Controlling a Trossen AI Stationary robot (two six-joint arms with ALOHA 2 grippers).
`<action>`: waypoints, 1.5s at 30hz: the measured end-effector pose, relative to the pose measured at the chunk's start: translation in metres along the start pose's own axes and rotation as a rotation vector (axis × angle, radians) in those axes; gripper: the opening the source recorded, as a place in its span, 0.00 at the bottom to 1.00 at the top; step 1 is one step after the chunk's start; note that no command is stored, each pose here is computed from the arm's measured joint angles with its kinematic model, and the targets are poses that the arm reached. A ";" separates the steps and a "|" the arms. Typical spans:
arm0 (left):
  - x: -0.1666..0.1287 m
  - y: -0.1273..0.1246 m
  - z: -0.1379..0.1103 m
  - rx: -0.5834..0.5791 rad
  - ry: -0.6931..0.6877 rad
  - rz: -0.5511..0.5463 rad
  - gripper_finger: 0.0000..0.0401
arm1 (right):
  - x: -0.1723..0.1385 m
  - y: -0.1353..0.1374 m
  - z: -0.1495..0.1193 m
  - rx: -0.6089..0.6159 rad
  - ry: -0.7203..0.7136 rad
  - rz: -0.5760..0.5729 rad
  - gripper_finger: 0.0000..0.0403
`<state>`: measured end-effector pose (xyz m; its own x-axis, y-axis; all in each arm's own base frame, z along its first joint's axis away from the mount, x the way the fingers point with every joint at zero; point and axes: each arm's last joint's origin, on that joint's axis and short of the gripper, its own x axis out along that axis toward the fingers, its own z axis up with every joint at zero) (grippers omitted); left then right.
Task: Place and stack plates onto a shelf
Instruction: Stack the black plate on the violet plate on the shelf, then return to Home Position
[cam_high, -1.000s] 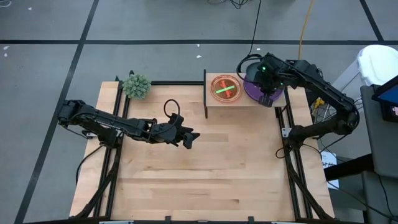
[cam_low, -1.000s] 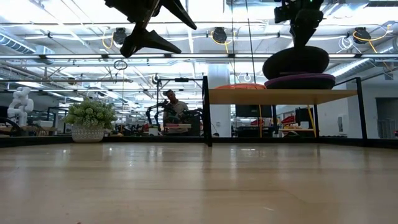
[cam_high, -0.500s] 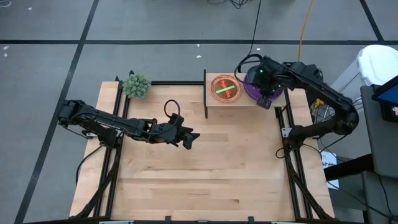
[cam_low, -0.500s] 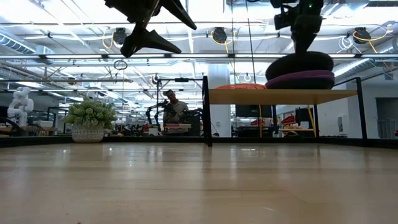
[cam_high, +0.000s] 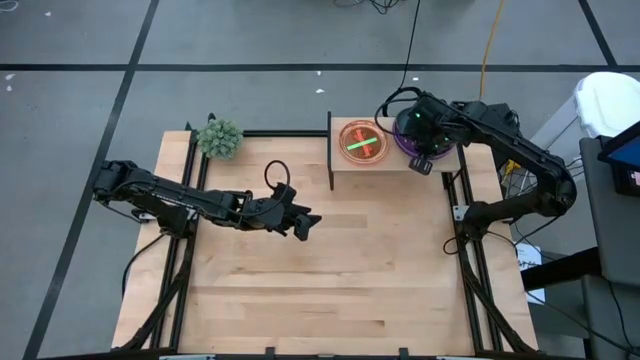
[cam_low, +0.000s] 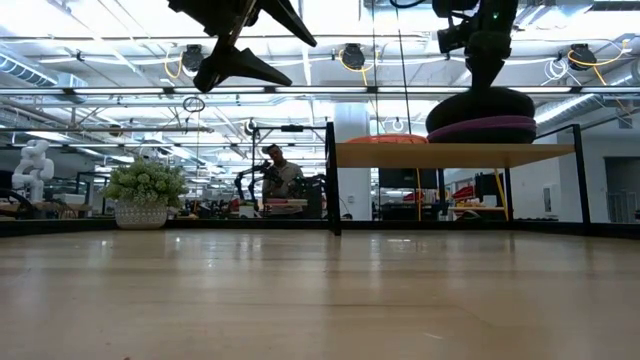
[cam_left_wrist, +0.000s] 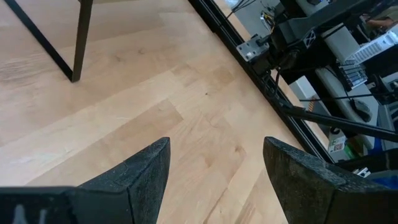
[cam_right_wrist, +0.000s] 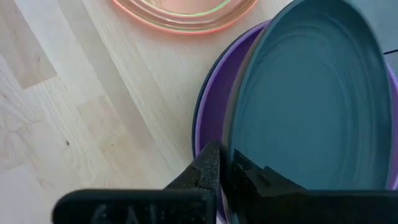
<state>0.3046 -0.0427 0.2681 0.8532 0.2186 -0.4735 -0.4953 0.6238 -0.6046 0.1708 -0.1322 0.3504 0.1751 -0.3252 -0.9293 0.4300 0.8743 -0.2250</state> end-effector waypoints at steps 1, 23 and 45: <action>0.000 0.000 0.000 0.000 0.000 0.000 0.65 | 0.000 0.000 0.000 0.000 0.000 -0.003 0.04; 0.000 0.000 0.000 0.023 0.006 -0.005 0.65 | -0.053 0.013 -0.031 0.231 -0.292 0.180 0.32; -0.056 -0.019 0.030 0.431 -0.088 -0.281 0.17 | -0.081 0.041 -0.023 0.097 -0.920 0.426 0.00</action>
<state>0.2711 -0.0441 0.3250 0.9634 0.0488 -0.2637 -0.1486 0.9158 -0.3732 0.1539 -0.0619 0.4100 0.9260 -0.1799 -0.3320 0.2353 0.9626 0.1346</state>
